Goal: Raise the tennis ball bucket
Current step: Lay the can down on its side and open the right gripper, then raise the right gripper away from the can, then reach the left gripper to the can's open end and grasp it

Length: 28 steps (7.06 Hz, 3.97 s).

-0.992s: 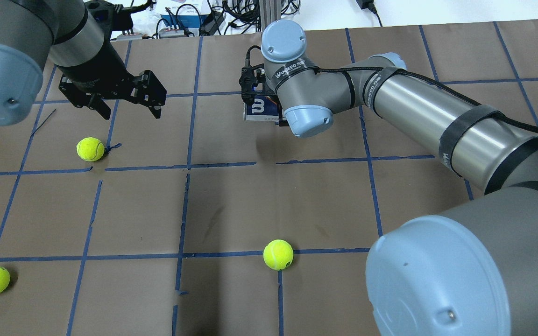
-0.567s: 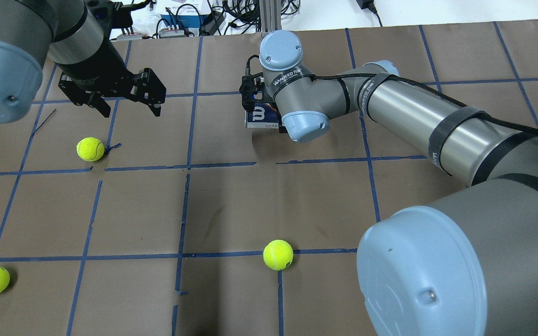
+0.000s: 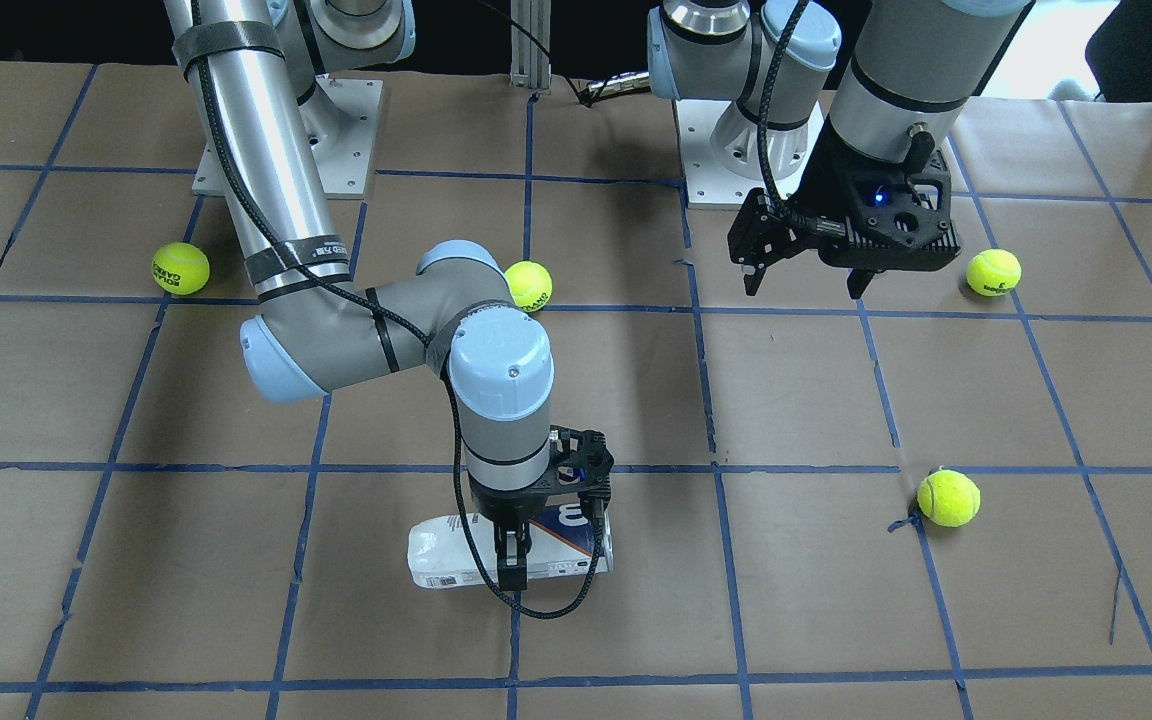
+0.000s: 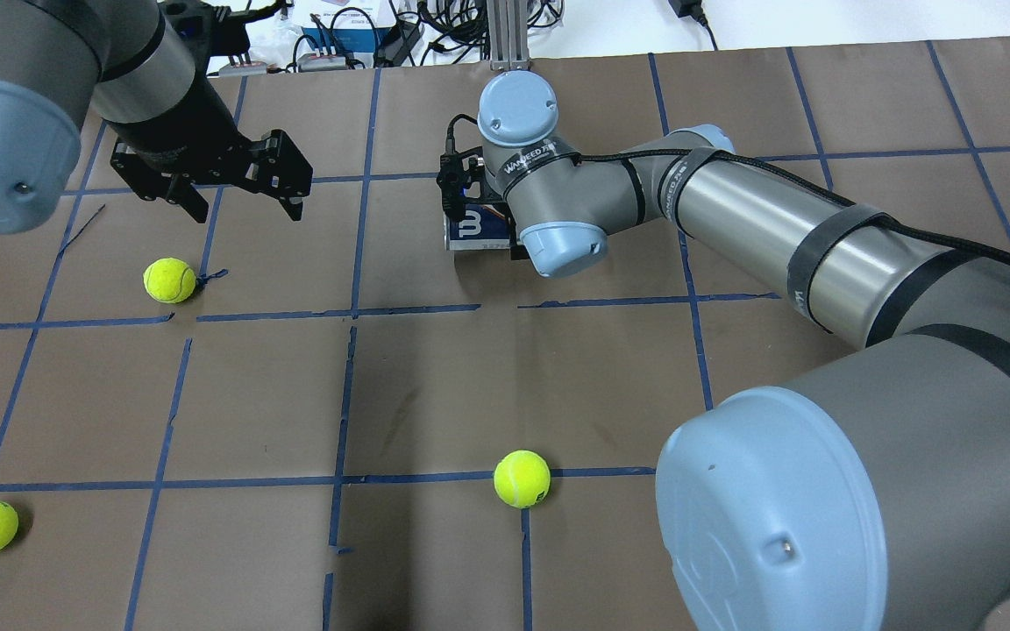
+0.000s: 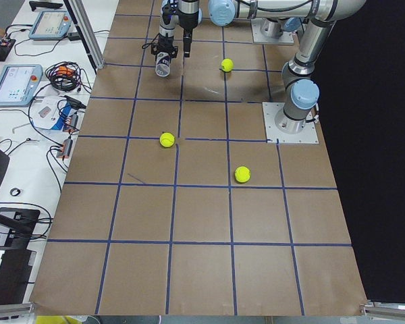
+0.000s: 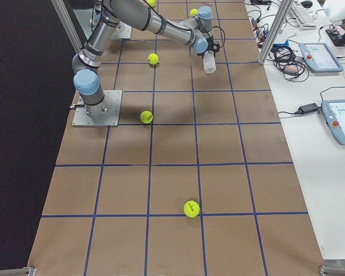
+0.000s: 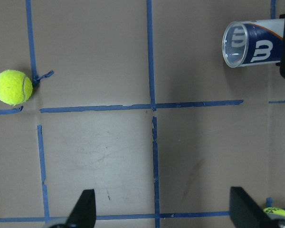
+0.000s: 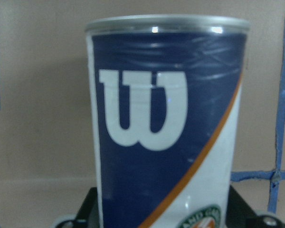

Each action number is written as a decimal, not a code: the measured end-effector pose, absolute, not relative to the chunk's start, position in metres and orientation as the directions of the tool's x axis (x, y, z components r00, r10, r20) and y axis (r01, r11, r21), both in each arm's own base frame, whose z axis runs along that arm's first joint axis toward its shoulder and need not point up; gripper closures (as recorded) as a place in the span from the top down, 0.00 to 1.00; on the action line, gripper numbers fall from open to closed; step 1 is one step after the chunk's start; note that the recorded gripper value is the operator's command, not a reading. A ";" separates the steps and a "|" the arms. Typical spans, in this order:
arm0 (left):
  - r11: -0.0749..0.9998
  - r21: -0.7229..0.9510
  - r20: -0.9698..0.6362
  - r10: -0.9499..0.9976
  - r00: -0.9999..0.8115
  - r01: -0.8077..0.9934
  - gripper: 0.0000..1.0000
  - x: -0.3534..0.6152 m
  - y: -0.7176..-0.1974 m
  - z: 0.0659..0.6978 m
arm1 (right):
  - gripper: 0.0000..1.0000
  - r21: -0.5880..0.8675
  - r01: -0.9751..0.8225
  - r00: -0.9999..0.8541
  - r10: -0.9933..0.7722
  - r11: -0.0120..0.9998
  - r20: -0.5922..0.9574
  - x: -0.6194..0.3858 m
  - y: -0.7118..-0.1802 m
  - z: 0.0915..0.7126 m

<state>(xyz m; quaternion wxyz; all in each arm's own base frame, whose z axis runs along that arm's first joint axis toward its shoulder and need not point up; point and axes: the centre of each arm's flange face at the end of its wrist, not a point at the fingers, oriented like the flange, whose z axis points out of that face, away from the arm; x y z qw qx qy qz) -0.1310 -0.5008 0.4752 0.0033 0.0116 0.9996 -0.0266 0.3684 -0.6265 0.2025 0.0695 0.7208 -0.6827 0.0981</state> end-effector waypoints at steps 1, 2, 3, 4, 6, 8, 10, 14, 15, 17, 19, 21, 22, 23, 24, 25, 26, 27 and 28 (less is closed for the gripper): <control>0.998 -0.053 -0.007 0.023 -1.000 0.023 1.00 -0.131 -0.500 0.475 | 1.00 -0.039 -0.997 0.050 -0.969 -0.061 0.242 0.369 -0.627 0.203; 0.998 -0.053 -0.006 0.022 -1.000 0.022 1.00 -0.130 -0.500 0.475 | 1.00 -0.043 -0.997 0.049 -0.967 -0.062 0.250 0.369 -0.627 0.206; 0.998 -0.054 -0.007 0.015 -1.000 0.016 1.00 -0.126 -0.500 0.475 | 1.00 -0.049 -0.997 0.045 -0.964 -0.059 0.263 0.369 -0.628 0.215; 0.998 -0.055 -0.006 0.001 -1.000 0.002 1.00 -0.117 -0.501 0.476 | 1.00 -0.063 -0.997 0.022 -0.957 -0.042 0.290 0.366 -0.629 0.236; 0.999 -0.053 -0.006 -0.009 -1.000 -0.009 1.00 -0.110 -0.501 0.477 | 1.00 -0.119 -0.989 -0.124 -0.931 0.088 0.342 0.340 -0.632 0.290; 0.999 -0.054 -0.005 -0.009 -1.000 -0.008 1.00 -0.110 -0.501 0.477 | 1.00 -0.163 -0.952 -0.302 -0.886 0.259 0.351 0.278 -0.645 0.339; 0.998 -0.058 -0.001 -0.007 -1.000 -0.007 1.00 -0.110 -0.501 0.479 | 1.00 -0.195 -0.889 -0.456 -0.831 0.414 0.317 0.220 -0.637 0.392; 0.999 -0.051 -0.005 -0.017 -1.000 -0.016 1.00 -0.110 -0.501 0.483 | 1.00 -0.208 -0.592 -0.806 -0.580 0.779 0.120 0.142 -0.590 0.461; 0.999 -0.034 -0.008 -0.028 -1.000 -0.028 1.00 -0.110 -0.499 0.486 | 1.00 -0.165 -0.466 -0.885 -0.462 0.869 0.062 0.130 -0.575 0.470; 0.999 -0.020 -0.004 -0.039 -0.999 -0.039 1.00 -0.108 -0.499 0.487 | 1.00 -0.086 -0.268 -0.963 -0.269 0.960 0.006 0.122 -0.552 0.481; 0.999 -0.023 0.007 -0.048 -0.999 -0.049 1.00 -0.105 -0.507 0.489 | 1.00 -0.033 -0.146 -0.989 -0.147 0.989 -0.016 0.124 -0.540 0.482; 0.998 -0.005 0.070 -0.054 -0.996 -0.055 1.00 -0.107 -0.534 0.474 | 1.00 -0.013 -0.079 -0.997 -0.079 0.997 -0.015 0.124 -0.538 0.481; 0.998 0.010 0.106 -0.057 -0.993 -0.056 1.00 -0.109 -0.556 0.453 | 1.00 -0.010 -0.070 -0.997 -0.070 0.998 -0.011 0.122 -0.538 0.480; 0.998 0.026 0.152 -0.060 -0.987 -0.057 1.00 -0.112 -0.576 0.428 | 1.00 -0.012 -0.067 -0.998 -0.067 0.998 -0.006 0.121 -0.538 0.481; 0.998 0.042 0.203 -0.063 -0.977 -0.055 1.00 -0.116 -0.593 0.399 | 1.00 -0.017 -0.067 -0.998 -0.067 0.998 -0.001 0.121 -0.539 0.484; 0.997 0.053 0.260 -0.063 -0.964 -0.051 1.00 -0.122 -0.609 0.363 | 1.00 -0.020 -0.067 -0.998 -0.067 0.998 0.000 0.122 -0.539 0.485; 0.998 0.047 0.321 -0.059 -0.945 -0.047 0.98 -0.129 -0.624 0.328 | 1.00 -0.019 -0.067 -0.998 -0.067 0.998 -0.002 0.122 -0.538 0.484; 0.999 0.031 0.384 -0.050 -0.922 -0.042 0.98 -0.139 -0.636 0.297 | 1.00 -0.014 -0.067 -0.998 -0.067 0.998 -0.006 0.123 -0.538 0.482; 0.999 0.016 0.453 -0.037 -0.891 -0.034 0.94 -0.152 -0.642 0.270 | 1.00 -0.005 -0.068 -0.998 -0.068 0.998 -0.007 0.123 -0.537 0.479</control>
